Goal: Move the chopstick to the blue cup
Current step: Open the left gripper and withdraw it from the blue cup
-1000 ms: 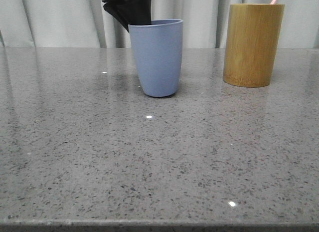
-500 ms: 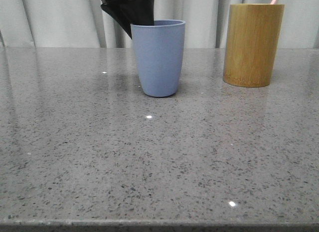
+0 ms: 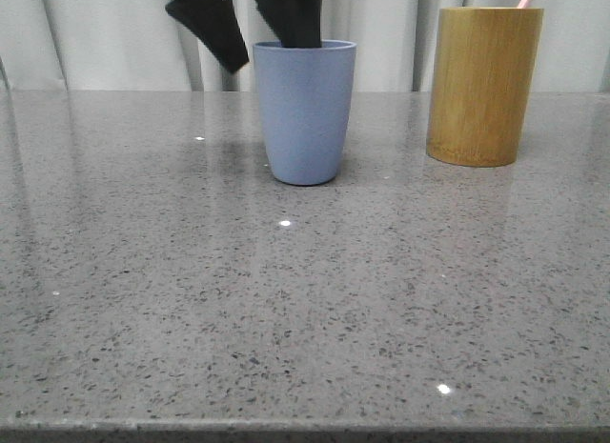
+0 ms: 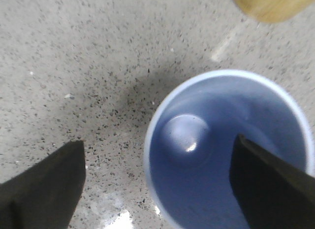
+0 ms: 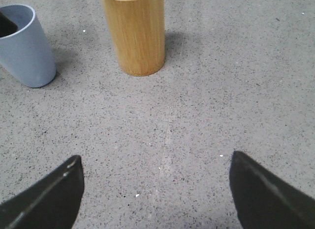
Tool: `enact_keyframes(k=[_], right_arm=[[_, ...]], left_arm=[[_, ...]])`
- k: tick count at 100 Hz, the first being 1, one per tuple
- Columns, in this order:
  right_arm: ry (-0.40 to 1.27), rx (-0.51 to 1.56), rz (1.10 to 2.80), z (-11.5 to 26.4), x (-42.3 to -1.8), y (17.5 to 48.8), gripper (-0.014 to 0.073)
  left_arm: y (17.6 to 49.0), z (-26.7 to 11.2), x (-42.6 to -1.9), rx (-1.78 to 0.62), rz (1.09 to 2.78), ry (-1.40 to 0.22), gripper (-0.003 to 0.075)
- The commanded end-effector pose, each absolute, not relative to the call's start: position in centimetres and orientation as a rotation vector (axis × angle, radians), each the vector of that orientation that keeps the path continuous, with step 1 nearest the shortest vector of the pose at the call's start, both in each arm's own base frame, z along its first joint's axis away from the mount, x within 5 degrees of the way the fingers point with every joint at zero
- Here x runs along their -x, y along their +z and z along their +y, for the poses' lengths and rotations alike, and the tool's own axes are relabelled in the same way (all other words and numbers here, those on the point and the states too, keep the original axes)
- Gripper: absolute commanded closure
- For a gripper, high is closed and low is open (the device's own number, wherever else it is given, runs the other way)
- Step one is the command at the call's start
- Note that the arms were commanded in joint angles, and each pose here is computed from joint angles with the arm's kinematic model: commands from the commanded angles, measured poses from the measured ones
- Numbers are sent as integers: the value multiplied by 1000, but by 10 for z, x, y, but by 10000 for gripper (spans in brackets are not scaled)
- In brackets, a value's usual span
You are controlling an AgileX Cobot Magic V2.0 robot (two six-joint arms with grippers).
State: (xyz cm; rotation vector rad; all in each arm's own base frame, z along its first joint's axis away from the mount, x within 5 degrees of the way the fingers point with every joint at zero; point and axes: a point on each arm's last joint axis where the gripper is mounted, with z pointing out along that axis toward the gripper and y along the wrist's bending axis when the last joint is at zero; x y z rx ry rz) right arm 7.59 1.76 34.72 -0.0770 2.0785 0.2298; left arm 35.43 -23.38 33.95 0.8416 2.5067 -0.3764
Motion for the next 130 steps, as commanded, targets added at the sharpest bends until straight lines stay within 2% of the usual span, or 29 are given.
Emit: enact_keyframes(k=[1,28,43,53,69,84,112,130], right_arm=[[233,65,1985,17,-80,362,-8],[229,65,1985,17,-80,362,-8],[217,68,1985,17,-80,362,-8],[209,70,1985,16,-80,362,-8],[196,73,1985,15,-80,362,-8],[196,73,1984,15,-80,362,-8],[196,73,1985,15,-80,362,-8],[196,67,1932,15,-83,366,-8]], left_arm=[[397,-224,-335,-749,2331,-455,141],[448,-170,-319,-586,2220,-435,153],[453,-131,-309,-472,2217,-390,186],[441,-104,-297,-386,2244,-352,202],[425,-66,-262,-245,2175,-300,209],[390,-43,-220,-151,2180,-263,209],[338,-25,-161,-75,2180,-228,209],[328,-23,-144,-68,2147,-225,209]])
